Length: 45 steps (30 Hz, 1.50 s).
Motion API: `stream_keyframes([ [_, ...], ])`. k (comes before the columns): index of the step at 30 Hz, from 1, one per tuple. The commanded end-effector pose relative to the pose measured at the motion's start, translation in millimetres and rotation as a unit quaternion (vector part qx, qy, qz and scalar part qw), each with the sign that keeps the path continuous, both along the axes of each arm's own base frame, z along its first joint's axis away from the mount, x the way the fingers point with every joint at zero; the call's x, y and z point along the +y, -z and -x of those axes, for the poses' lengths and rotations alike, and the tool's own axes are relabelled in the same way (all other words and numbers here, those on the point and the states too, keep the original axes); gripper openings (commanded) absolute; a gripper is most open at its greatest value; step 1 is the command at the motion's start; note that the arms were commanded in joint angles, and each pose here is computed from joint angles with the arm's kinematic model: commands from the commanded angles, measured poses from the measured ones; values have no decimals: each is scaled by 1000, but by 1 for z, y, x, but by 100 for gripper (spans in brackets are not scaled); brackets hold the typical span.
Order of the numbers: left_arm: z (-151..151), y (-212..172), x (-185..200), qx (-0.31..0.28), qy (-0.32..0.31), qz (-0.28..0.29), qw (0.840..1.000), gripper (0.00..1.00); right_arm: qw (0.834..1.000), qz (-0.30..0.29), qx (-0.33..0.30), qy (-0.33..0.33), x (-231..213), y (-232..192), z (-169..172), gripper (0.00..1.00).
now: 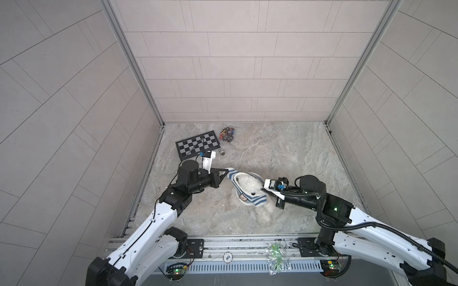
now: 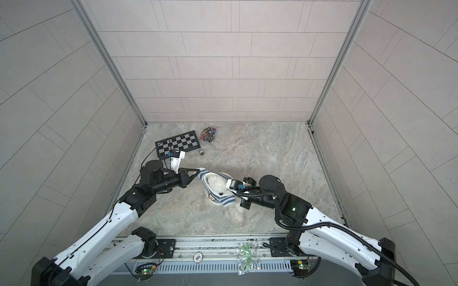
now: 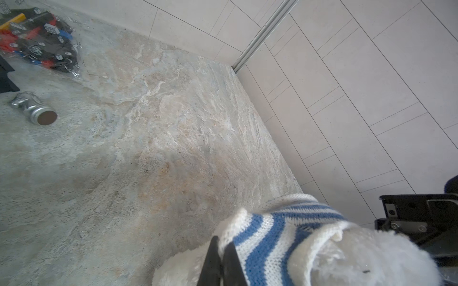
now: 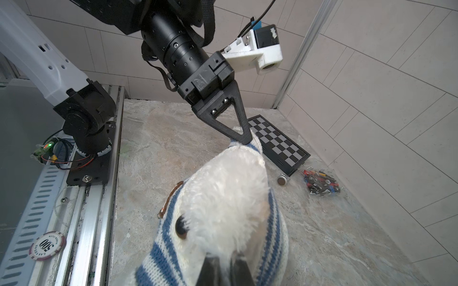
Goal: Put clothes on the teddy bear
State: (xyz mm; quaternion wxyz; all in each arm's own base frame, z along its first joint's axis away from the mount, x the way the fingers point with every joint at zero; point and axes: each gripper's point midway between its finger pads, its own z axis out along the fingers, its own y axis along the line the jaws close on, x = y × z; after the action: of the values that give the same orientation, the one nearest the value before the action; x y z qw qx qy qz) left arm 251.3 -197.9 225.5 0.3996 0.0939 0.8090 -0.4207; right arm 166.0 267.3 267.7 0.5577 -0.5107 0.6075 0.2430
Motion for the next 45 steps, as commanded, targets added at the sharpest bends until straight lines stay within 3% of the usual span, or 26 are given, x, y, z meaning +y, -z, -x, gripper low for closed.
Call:
stream_keyframes([
  [1, 2, -8, 1, -21, -6, 19, 1000, 4, 999, -23, -28, -23, 5, -25, 7, 0],
  [4, 12, -13, -2, -31, 14, 34, 999, 16, 999, -19, -23, -34, 8, -24, 9, 0],
  [8, 25, -12, -2, -33, 31, 44, 998, 51, 999, -17, -20, -38, 9, -21, 11, 0],
  [13, 32, 0, 8, -25, 10, 66, 997, 59, 1000, -17, -24, 0, 1, -22, 1, 0],
  [19, 36, 20, 2, -6, 23, 104, 994, 63, 999, -28, -23, -10, 3, -26, 4, 0],
  [28, 29, 44, -8, 23, 23, 117, 993, 85, 997, -58, -29, -29, 4, -39, 12, 0],
  [34, 35, 40, -35, 24, 56, 134, 989, 84, 997, -70, -33, -18, 7, -41, 6, 0],
  [40, 36, 44, -45, 34, 62, 143, 987, 73, 995, -90, -43, -1, 6, -46, -1, 0],
  [43, 35, 37, -46, 27, 63, 158, 985, 56, 995, -92, -45, 5, 6, -47, -3, 0],
  [45, 33, 30, -45, 18, 58, 165, 984, 39, 995, -89, -45, 12, 5, -45, -5, 0],
])
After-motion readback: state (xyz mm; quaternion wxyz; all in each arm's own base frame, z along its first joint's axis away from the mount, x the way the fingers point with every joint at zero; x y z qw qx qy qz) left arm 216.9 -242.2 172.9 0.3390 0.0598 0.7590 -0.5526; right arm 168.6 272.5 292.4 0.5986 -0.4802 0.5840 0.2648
